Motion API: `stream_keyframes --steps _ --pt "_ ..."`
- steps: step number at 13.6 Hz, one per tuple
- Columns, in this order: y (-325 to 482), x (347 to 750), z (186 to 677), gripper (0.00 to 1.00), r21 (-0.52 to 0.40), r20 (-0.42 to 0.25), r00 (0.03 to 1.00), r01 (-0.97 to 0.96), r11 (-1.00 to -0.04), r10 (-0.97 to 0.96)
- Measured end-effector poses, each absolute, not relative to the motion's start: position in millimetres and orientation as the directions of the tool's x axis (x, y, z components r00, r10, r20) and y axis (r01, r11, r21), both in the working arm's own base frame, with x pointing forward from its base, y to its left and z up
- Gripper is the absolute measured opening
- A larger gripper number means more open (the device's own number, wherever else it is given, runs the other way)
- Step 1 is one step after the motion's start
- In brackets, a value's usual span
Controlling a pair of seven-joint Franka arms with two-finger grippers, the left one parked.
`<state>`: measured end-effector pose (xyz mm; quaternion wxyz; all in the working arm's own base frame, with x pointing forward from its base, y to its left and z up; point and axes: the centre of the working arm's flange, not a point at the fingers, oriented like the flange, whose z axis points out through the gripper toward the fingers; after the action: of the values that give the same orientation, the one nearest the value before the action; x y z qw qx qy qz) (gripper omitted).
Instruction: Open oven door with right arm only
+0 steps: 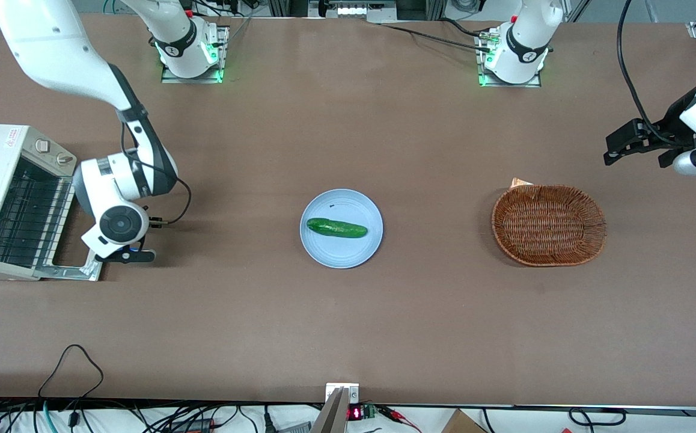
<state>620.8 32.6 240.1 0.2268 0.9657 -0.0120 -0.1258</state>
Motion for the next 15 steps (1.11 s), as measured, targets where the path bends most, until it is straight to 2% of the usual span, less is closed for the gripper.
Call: stream_keyframes --steps 1,2,6,9,12,15 --pt "32.8 623.5 272.3 0.95 0.412 -0.201 0.974 -0.013 -0.911 -0.105" --pt "32.0 624.1 308.2 1.00 0.377 -0.164 0.978 -0.060 -0.924 -0.130" --pt "24.4 601.5 445.9 1.00 0.164 -0.078 0.980 -0.169 -0.972 -0.183" --pt "12.3 565.2 530.1 1.00 0.069 -0.051 0.987 -0.148 -0.987 -0.151" --pt "16.8 533.0 578.8 1.00 0.046 -0.028 0.997 -0.064 -0.997 -0.065" --pt "25.1 524.4 589.1 1.00 0.046 -0.014 1.000 0.002 -0.999 0.001"
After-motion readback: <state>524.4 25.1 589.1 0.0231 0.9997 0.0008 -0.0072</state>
